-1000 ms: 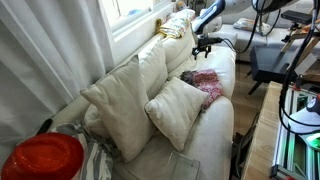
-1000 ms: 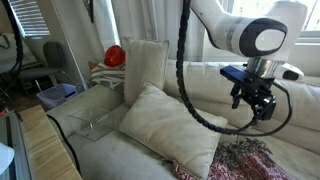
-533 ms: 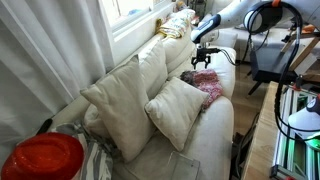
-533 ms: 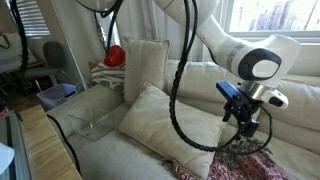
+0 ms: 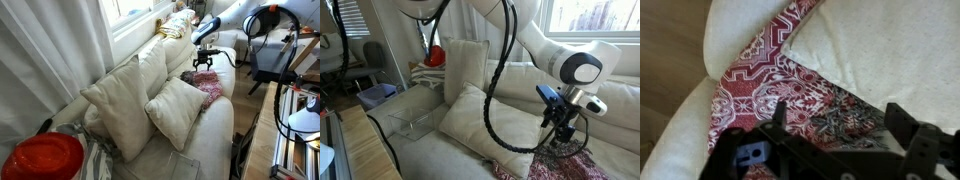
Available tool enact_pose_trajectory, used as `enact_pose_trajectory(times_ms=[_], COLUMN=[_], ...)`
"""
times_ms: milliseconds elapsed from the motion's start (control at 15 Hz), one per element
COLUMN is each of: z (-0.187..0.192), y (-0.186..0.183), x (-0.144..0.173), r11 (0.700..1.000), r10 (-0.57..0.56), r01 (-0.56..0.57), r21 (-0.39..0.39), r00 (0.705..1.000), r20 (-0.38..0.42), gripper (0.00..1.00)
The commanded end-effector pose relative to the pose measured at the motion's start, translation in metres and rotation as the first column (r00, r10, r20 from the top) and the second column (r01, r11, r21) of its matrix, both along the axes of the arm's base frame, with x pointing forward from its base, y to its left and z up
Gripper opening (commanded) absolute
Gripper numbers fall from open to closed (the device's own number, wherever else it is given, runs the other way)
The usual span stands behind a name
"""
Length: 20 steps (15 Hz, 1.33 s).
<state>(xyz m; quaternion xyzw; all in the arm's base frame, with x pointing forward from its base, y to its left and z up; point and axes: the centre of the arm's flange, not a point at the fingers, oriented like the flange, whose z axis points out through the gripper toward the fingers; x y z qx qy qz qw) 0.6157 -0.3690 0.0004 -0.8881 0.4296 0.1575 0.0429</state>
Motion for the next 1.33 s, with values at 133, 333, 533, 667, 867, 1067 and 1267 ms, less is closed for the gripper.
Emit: enact_pose_trajectory(times_ms=[133,333,533,667,867,1067,1267], z=[-0.114,-0.15,-0.161,-0.168,-0.179,-0.187,-0.195], y=[0.0,0.013,0.01,0.004,0.008,0.028,0.042], x=[-0.006,-0.014,-0.003,0.003,0.01,0.012,0.01], r11=[0.972,0.958,0.954,0.944,0.936,0.937,0.929], r10=[-0.234,-0.287,-0.292,-0.29,-0.257,-0.19,-0.14], r01=[0.233,0.287,0.294,0.305,0.297,0.247,0.214], r21=[-0.032,-0.015,-0.065,-0.125,-0.188,-0.247,-0.301], r00=[0.951,0.947,0.956,0.949,0.943,0.954,0.958], r20=[-0.202,-0.144,0.027,0.124,0.209,0.232,0.25], gripper=[1.0,1.0,1.0,1.0,1.0,1.0,1.0])
